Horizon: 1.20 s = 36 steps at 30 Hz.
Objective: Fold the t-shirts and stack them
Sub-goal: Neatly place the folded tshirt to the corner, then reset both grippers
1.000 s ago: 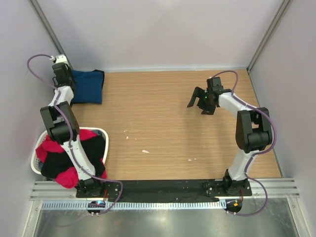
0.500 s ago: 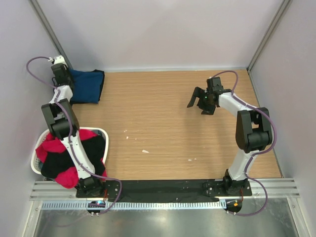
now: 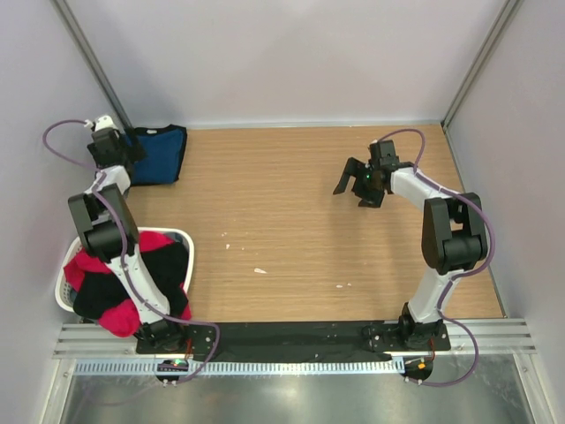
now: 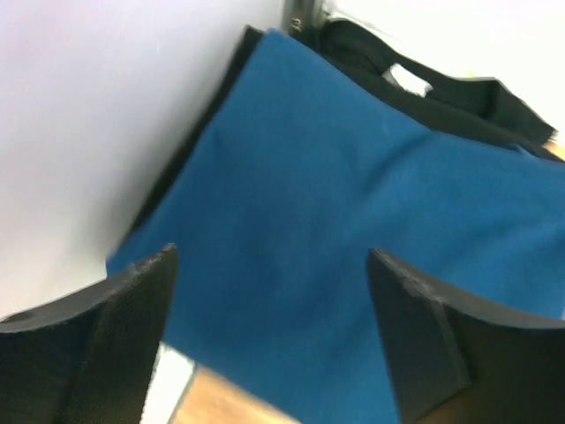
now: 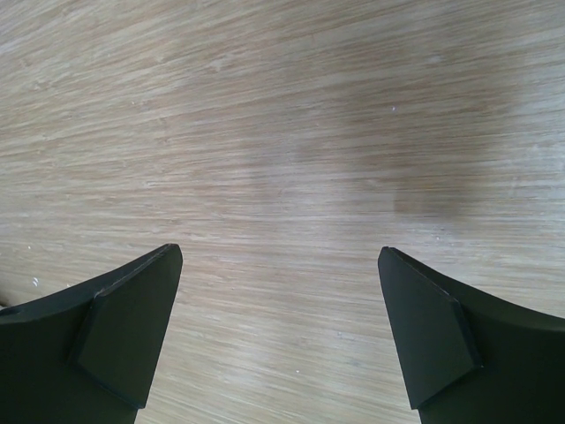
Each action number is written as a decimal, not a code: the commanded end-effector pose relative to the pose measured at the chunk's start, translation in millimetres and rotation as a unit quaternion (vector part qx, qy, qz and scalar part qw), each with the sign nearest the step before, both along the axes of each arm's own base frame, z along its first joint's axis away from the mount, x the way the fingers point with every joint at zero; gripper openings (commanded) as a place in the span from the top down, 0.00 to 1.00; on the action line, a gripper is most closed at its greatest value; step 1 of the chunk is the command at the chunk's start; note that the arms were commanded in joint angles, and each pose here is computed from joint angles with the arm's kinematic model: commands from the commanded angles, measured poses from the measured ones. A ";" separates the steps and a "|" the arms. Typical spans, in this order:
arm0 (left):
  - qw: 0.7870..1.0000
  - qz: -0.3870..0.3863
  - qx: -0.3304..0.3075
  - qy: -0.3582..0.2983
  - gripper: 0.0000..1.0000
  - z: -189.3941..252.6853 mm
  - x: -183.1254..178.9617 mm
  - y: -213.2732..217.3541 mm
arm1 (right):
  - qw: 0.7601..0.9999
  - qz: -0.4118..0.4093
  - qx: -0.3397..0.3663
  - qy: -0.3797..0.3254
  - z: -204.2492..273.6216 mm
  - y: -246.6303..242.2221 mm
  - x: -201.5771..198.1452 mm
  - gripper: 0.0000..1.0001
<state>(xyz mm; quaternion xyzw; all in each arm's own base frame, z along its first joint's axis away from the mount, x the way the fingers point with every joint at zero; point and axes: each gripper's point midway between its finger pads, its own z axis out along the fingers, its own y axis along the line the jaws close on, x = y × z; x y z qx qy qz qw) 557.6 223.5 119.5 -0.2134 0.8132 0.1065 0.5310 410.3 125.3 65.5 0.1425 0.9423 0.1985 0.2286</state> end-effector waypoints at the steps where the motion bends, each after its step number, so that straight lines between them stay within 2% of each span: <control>1: 0.995 -0.014 -0.012 -0.099 0.08 67.1 -8.9 -14.4 | 0.999 0.013 0.012 -0.045 24.9 5.3 0.2 0.00; 3: 0.991 -0.042 -0.020 -0.123 0.00 89.0 -18.1 -30.8 | 0.998 0.019 0.019 -0.062 29.2 7.2 -1.5 0.00; 5: 0.991 -0.057 -0.035 -0.119 0.00 86.6 -30.5 -42.7 | 0.995 0.028 0.035 -0.093 42.9 11.3 -3.3 0.00; 7: 0.988 -0.066 -0.049 -0.127 0.00 102.5 -45.1 -55.0 | 0.991 0.036 0.046 -0.117 53.9 14.8 -5.9 0.00; 8: 0.989 -0.064 -0.062 -0.117 0.00 91.5 -55.9 -60.4 | 0.987 0.038 0.053 -0.144 65.4 15.6 -7.1 0.00; 9: 0.986 -0.071 -0.066 -0.133 0.00 107.1 -67.2 -68.9 | 0.984 0.044 0.055 -0.162 74.2 16.4 -8.6 0.00; 11: 0.983 -0.073 -0.089 -0.141 0.00 108.3 -81.2 -82.1 | 0.978 0.040 0.053 -0.197 94.9 12.9 -12.8 0.00; 12: 0.984 -0.075 -0.101 -0.127 0.00 93.0 -93.6 -94.7 | 0.976 0.036 0.049 -0.207 102.0 10.3 -14.1 0.00; 13: 0.981 -0.083 -0.097 -0.144 0.00 109.5 -104.0 -104.6 | 0.975 0.035 0.046 -0.215 108.5 8.9 -16.3 0.00; 15: 0.982 -0.103 -0.095 -0.128 0.00 101.2 -119.5 -136.6 | 0.970 0.028 0.037 -0.238 129.8 3.0 -24.1 0.00; 17: 0.981 -0.107 -0.073 -0.141 0.00 125.4 -132.1 -156.2 | 0.966 0.030 0.027 -0.255 144.3 -1.4 -33.0 0.00; 18: 0.980 -0.123 -0.095 -0.124 0.00 120.2 -137.4 -180.4 | 0.959 0.024 0.021 -0.283 163.4 -6.2 -38.7 0.00; 20: 0.973 -0.151 -0.115 -0.134 0.00 139.1 -149.7 -204.5 | 0.953 0.023 0.007 -0.303 178.9 -12.1 -46.7 0.00; 22: 0.968 -0.161 -0.154 -0.113 0.00 133.5 -167.2 -224.5 | 0.941 0.015 -0.003 -0.338 206.3 -19.4 -57.8 0.00; 23: 0.961 -0.184 -0.165 -0.127 0.00 146.6 -179.4 -235.0 | 0.937 0.010 -0.008 -0.348 215.0 -22.7 -62.3 0.00; 26: 0.960 -0.177 -0.181 -0.122 0.00 141.6 -204.8 -237.8 | 0.927 -0.015 -0.019 -0.374 236.1 -34.9 -78.1 0.00; 29: 0.970 -0.112 -0.182 -0.114 0.00 134.9 -232.9 -220.9 | 0.913 -0.049 -0.029 -0.403 246.1 -49.1 -95.0 0.00; 31: 0.971 -0.108 -0.188 -0.098 0.00 126.1 -248.4 -222.7 | 0.900 -0.077 -0.035 -0.427 250.6 -59.7 -102.5 0.00; 36: 0.970 -0.108 -0.208 -0.064 0.00 98.0 -267.5 -233.1 | 0.887 -0.142 -0.037 -0.439 216.8 -81.5 -123.0 0.00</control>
